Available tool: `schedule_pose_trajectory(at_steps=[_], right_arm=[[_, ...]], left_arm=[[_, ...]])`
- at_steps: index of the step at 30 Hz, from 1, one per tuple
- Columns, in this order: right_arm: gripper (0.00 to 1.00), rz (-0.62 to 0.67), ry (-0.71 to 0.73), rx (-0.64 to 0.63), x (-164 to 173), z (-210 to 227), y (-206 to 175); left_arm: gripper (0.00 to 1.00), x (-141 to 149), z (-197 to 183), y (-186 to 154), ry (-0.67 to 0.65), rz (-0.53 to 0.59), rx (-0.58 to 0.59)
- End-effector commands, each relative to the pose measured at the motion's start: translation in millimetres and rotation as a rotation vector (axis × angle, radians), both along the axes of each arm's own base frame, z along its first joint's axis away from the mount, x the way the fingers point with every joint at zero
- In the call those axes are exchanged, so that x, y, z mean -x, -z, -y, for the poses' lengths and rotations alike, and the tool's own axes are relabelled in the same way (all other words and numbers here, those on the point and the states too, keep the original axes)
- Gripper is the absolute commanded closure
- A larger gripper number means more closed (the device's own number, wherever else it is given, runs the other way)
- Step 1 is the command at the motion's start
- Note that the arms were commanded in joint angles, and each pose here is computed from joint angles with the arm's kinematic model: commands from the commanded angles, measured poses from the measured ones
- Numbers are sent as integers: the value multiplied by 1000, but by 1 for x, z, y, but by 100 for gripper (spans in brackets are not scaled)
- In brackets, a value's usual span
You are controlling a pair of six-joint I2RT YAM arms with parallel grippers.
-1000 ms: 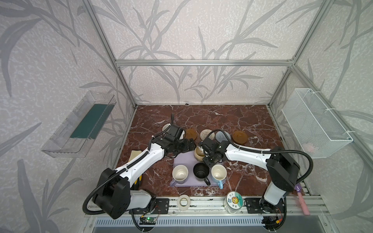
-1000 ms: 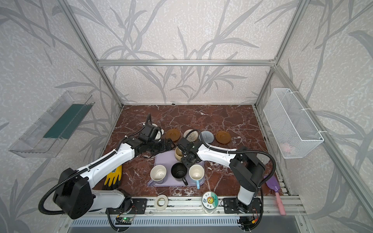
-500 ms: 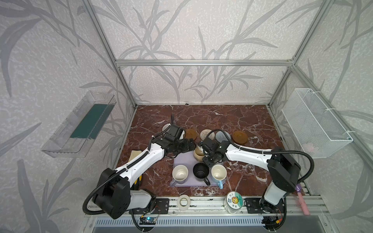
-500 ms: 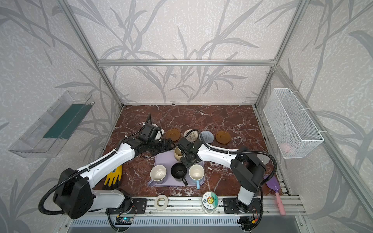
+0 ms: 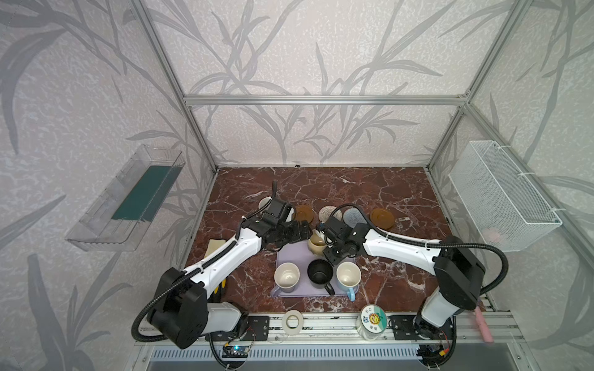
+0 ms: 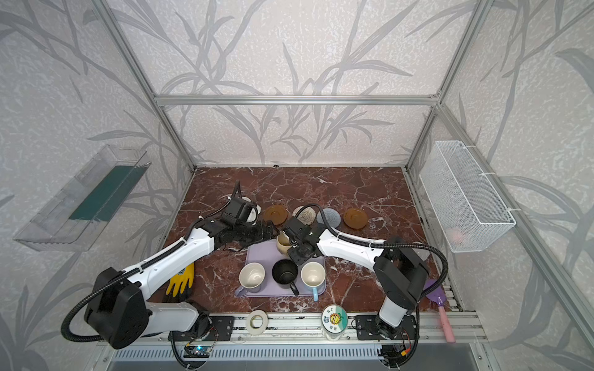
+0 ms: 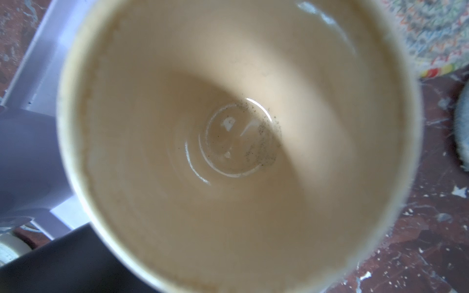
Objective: Place cups on coasters
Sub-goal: Pick up the cup from the tray.
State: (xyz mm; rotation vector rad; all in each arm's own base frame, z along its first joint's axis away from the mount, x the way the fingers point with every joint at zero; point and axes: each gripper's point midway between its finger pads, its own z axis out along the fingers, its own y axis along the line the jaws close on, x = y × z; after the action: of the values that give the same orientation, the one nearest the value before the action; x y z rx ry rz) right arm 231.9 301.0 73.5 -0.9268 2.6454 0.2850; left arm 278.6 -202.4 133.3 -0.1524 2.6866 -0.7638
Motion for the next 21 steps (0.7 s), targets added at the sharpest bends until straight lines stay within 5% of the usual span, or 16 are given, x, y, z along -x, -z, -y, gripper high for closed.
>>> schedule_pose_trajectory(at_steps=[1, 21], right_arm=[[100, 97, 9, -117, -15, -18, -46], [100, 178, 174, -152, -51, -33, -98]], left_arm=[[5, -6, 1, -17, -18, 51, 14], [12, -33, -45, -81, -211, 204, -8]])
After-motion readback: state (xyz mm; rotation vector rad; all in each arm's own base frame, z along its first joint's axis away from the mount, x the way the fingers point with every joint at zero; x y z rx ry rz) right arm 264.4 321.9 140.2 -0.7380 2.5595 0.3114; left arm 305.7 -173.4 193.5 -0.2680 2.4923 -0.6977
